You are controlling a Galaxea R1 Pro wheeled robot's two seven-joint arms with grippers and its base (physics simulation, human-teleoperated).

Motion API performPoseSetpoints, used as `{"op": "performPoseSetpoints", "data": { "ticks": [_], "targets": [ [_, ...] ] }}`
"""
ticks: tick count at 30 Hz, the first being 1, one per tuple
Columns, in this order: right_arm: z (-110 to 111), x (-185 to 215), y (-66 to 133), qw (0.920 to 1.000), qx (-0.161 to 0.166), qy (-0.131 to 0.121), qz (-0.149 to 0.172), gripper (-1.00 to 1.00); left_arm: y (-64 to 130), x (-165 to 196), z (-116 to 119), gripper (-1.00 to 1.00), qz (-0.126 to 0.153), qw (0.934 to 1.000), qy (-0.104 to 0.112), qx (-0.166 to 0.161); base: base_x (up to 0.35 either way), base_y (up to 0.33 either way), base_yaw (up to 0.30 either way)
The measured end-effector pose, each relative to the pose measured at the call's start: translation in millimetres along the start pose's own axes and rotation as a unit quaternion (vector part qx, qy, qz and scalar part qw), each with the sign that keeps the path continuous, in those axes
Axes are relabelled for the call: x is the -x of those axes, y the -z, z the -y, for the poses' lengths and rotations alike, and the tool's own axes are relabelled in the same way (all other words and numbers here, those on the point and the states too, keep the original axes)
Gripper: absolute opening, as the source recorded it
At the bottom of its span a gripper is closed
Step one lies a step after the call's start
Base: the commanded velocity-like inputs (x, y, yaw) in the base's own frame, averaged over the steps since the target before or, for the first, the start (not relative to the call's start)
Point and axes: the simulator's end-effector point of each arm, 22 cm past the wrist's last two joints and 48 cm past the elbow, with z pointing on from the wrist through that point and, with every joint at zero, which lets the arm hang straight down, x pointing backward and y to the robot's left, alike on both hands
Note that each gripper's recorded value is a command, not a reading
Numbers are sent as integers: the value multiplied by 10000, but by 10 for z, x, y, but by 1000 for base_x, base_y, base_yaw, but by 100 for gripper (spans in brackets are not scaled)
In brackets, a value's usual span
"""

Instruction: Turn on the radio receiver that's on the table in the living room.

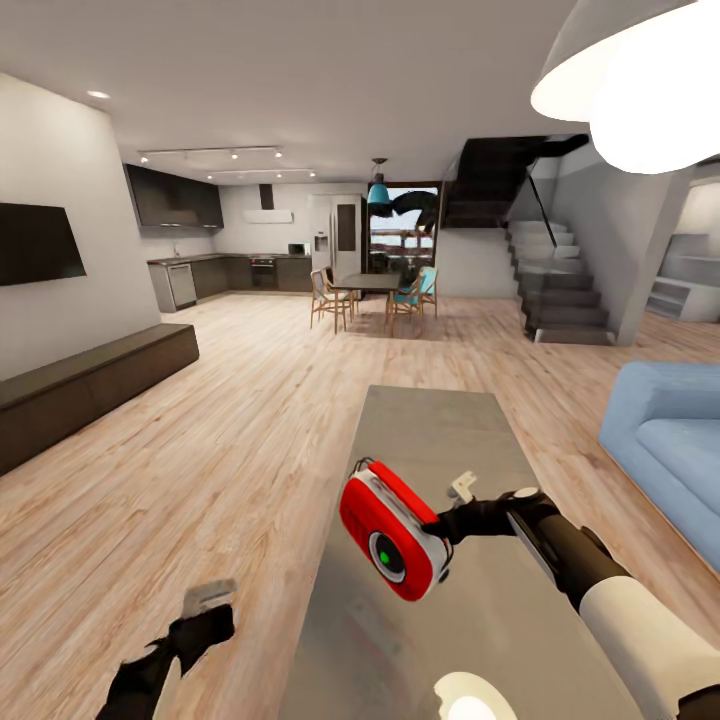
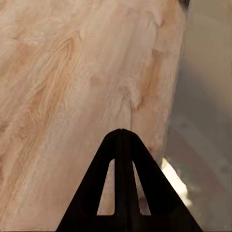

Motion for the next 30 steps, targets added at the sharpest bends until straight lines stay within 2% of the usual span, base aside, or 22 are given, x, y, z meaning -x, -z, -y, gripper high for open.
{"op": "performPoseSetpoints", "data": {
  "ticks": [1,2,5,8,11,18,25,28,29,30],
  "targets": [
    [5,-8,-2,10000,-15,-2,-13,-100,25,4,-236,-100,77,9995,243,203,0,0,0],
    [4,-1,-1,10000,-12,-17,-2,-100,43,3,-354,-100,116,9988,373,304,0,0,0],
    [13,-3,-1,10000,-32,-19,-7,-100,149,-62,-872,-100,236,9924,932,764,0,0,0],
    [14,-9,0,10000,-35,-38,-22,-100,228,-153,-1194,-100,273,9869,1201,1037,0,0,0],
    [15,-11,0,10000,-36,-47,-28,-100,250,-208,-1333,-100,254,9854,1249,1131,0,0,0],
    [15,-24,-3,10000,-39,-56,-50,-100,265,-227,-1402,-100,227,9847,1273,1169,0,0,0],
    [14,-35,-4,9999,-35,-71,-67,-100,308,-152,-1561,-100,277,9843,1200,1261,0,0,0],
    [35,-187,-20,9992,-63,-248,-303,-100,306,-149,-1557,-100,272,9846,1188,1254,0,0,0],
    [60,-273,-21,9981,-123,-394,-458,-100,303,-146,-1550,-100,273,9847,1184,1248,0,0,0],
    [107,-336,-17,9972,-231,-429,-576,-100,301,-150,-1543,-100,270,9848,1184,1244,0,0,0]
  ]
}}
